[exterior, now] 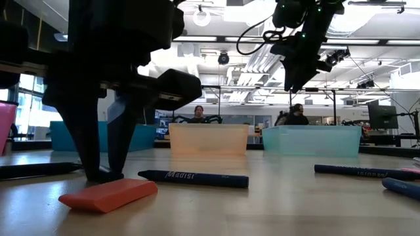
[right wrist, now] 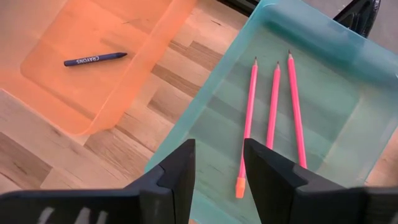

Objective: Sort crayons/erasers/pens/pencils in bins
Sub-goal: Put the black pen into the blue bin

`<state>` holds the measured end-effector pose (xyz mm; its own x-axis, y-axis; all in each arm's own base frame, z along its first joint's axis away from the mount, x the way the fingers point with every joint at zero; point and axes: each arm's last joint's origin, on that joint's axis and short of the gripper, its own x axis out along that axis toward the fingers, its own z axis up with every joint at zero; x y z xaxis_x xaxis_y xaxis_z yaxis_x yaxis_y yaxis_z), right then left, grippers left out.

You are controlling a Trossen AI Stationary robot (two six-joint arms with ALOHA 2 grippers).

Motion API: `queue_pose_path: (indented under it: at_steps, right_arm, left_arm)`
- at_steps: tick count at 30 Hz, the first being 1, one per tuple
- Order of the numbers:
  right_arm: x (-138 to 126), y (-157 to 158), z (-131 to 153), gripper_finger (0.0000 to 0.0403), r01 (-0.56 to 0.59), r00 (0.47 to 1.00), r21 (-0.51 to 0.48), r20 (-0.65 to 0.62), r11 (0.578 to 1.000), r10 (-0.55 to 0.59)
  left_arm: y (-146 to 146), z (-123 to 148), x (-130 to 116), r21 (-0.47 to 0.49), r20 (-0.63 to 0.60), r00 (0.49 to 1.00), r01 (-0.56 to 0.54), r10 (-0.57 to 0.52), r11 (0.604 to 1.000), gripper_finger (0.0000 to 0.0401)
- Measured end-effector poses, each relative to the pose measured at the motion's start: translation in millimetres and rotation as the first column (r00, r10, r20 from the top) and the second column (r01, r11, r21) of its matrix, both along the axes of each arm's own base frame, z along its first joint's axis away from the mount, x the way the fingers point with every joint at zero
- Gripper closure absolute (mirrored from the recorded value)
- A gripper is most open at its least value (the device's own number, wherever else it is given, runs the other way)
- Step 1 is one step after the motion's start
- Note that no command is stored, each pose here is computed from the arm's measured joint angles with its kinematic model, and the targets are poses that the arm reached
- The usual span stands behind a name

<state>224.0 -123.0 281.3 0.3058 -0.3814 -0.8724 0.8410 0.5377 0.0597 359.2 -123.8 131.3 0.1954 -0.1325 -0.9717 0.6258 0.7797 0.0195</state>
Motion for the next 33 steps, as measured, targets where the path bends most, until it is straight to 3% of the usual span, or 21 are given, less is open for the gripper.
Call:
queue_pose_path:
  at_steps: [4, 11, 27, 33]
  right_arm:
    - [0, 0, 0, 0.0274, 0.0, 1.0, 0.0, 0.0, 1.0, 0.0]
    - [0, 0, 0, 0.0274, -0.011, 1.0, -0.004, -0.005, 1.0, 0.011]
    - [-1, 1, -1, 0.0274, -0.073, 0.996, -0.018, -0.046, 0.997, 0.072]
    - [-1, 1, -1, 0.0274, -0.105, 0.993, -0.024, -0.064, 0.994, 0.103]
  left_arm:
    - [0, 0, 0, 0.002, -0.001, 1.0, -0.001, 0.001, 1.0, 0.0388]
    - [1, 2, 0, 0.002, 0.005, 1.0, -0.005, 0.005, 1.0, 0.0381]
    - [29, 34, 1, -0.005, 0.075, 0.974, -0.214, 0.213, 0.977, 0.0378]
    - [50, 56, 1, 0.004, 0.142, 0.934, -0.332, 0.328, 0.943, 0.0378]
